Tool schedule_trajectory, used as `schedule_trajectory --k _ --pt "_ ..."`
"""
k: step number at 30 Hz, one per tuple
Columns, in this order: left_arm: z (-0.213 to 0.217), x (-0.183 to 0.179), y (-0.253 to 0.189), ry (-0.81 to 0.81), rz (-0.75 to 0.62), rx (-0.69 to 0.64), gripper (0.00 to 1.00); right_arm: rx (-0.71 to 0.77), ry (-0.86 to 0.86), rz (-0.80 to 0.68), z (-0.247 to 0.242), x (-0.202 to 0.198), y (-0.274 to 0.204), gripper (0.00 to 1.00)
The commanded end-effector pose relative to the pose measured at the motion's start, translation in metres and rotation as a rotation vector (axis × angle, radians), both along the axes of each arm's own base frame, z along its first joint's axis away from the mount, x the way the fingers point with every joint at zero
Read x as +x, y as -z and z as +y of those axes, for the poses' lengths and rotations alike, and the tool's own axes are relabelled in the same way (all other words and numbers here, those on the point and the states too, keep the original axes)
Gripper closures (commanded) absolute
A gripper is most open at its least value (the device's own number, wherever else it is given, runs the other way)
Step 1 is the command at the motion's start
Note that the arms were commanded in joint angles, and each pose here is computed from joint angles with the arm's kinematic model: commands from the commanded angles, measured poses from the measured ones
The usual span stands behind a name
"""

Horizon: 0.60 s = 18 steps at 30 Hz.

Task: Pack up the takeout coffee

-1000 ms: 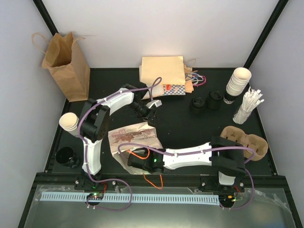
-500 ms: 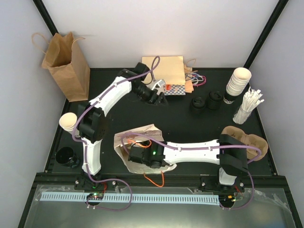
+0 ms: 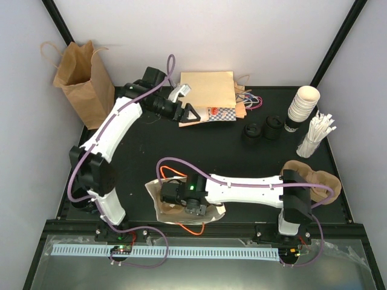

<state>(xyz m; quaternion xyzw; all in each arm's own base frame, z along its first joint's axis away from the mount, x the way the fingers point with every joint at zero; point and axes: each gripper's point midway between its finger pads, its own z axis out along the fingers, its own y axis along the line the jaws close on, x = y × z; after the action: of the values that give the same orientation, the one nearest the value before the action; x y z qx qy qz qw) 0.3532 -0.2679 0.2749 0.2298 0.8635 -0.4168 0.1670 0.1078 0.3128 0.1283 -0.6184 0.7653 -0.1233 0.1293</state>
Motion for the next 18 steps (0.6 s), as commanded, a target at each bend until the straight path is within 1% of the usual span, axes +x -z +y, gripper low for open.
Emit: schedule_trajectory --k 1,8,15,18 --pt "0.022 -0.005 -0.029 -0.077 -0.071 -0.005 0.11 -0.049 0.068 0.115 -0.008 -0.015 0.001 0.54" --pt "0.070 -0.006 -0.072 -0.244 -0.212 -0.019 0.11 -0.026 0.080 0.091 0.009 0.016 0.001 0.54" --pt "0.099 -0.024 -0.091 -0.346 -0.329 -0.033 0.11 -0.015 0.051 0.117 0.017 0.035 0.010 0.53" --pt "0.104 -0.031 -0.095 -0.366 -0.347 -0.044 0.10 0.010 0.031 0.162 0.020 0.041 0.013 0.52"
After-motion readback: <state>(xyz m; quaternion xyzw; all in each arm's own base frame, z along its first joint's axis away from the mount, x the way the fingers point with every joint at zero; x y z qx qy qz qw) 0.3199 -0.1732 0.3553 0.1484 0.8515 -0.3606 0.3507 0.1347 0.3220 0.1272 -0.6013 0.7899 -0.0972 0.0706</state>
